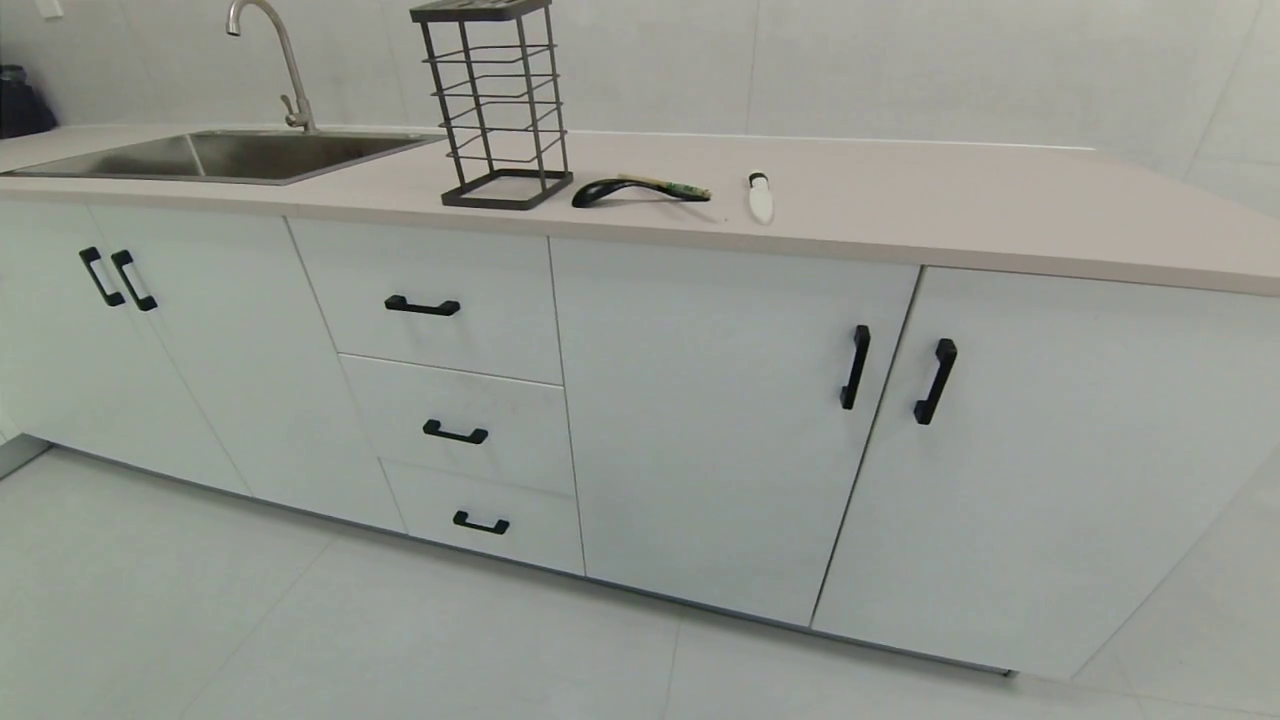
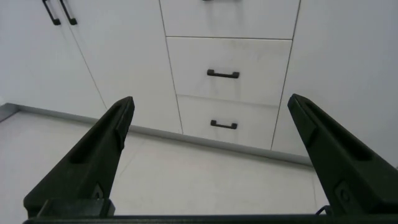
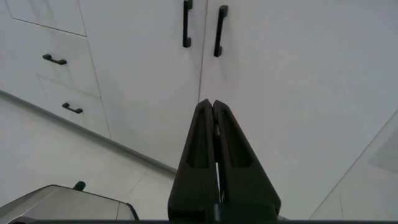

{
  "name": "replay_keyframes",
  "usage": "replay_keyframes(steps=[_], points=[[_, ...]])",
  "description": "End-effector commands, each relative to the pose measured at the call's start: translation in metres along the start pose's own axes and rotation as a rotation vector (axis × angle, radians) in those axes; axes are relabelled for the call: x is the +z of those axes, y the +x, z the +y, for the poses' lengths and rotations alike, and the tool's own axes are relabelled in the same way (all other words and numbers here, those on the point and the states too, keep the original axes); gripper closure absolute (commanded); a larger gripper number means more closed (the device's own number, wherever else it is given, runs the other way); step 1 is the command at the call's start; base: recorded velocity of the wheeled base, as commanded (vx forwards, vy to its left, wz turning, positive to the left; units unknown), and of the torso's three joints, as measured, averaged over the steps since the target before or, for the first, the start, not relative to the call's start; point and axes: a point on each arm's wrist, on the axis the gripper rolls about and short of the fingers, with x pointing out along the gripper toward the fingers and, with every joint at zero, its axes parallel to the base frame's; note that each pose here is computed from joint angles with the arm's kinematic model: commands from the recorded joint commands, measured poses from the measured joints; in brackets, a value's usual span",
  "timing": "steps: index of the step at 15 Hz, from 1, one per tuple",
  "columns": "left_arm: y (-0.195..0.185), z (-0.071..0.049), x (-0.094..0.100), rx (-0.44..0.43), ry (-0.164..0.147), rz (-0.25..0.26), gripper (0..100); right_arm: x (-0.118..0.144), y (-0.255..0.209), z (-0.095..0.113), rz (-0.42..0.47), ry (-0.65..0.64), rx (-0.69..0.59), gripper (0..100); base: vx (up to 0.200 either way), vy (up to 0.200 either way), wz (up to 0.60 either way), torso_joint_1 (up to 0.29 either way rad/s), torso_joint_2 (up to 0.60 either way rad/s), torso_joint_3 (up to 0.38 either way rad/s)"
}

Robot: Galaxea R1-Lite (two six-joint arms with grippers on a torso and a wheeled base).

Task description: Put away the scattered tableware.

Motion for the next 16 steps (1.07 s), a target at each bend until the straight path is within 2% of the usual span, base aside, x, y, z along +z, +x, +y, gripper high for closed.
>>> replay_keyframes(steps=[1,4,5,6,7,8,9,11,12,14,16], points=[[0.000,0.000,0.000,-0.014,0.007,-0.003,0,0.000,0.000,0.000,0.001,0.000,0.001,100,0.000,0.000,0.00,0.000,0.00,0.000],[0.000,-0.001,0.001,-0.054,-0.001,-0.010,0,0.000,0.000,0.000,0.001,0.000,0.002,100,0.000,0.000,0.00,0.000,0.00,0.000],[0.000,-0.001,0.001,-0.053,0.007,-0.018,0,0.000,0.000,0.000,0.003,0.000,0.002,100,0.000,0.000,0.00,0.000,0.00,0.000],[0.000,-0.001,0.004,-0.052,0.011,-0.041,0,0.000,0.000,0.000,0.003,0.000,0.002,100,0.000,0.000,0.00,0.000,0.00,0.000],[0.000,-0.001,0.009,-0.055,0.026,-0.089,0,0.000,0.000,0.000,0.001,0.000,0.002,100,0.000,0.000,0.00,0.000,0.00,0.000],[0.000,-0.001,0.004,-0.059,0.028,-0.044,0,0.000,0.000,0.000,0.003,0.000,0.002,100,0.000,0.000,0.00,0.000,0.00,0.000],[0.000,-0.002,-0.002,-0.074,0.007,0.013,0,0.000,0.000,0.000,0.003,0.000,0.002,100,0.000,0.000,0.00,0.000,0.00,0.000],[0.000,-0.003,-0.006,-0.124,-0.020,0.051,0,0.000,0.000,0.000,0.003,0.000,0.002,100,0.000,0.000,0.00,0.000,0.00,0.000],[0.000,-0.003,-0.006,-0.126,-0.033,0.053,0,0.000,0.000,0.000,0.003,0.002,0.002,100,0.000,0.000,0.00,0.000,0.00,0.000],[0.000,-0.003,-0.006,-0.124,-0.059,0.056,0,0.000,0.000,0.000,0.003,0.000,0.001,100,-0.200,0.200,0.00,0.002,0.00,0.005],[0.000,-0.003,-0.006,-0.124,-0.060,0.057,0,0.000,0.000,0.000,0.003,0.002,0.001,100,-0.100,0.200,0.00,0.012,0.00,0.000]])
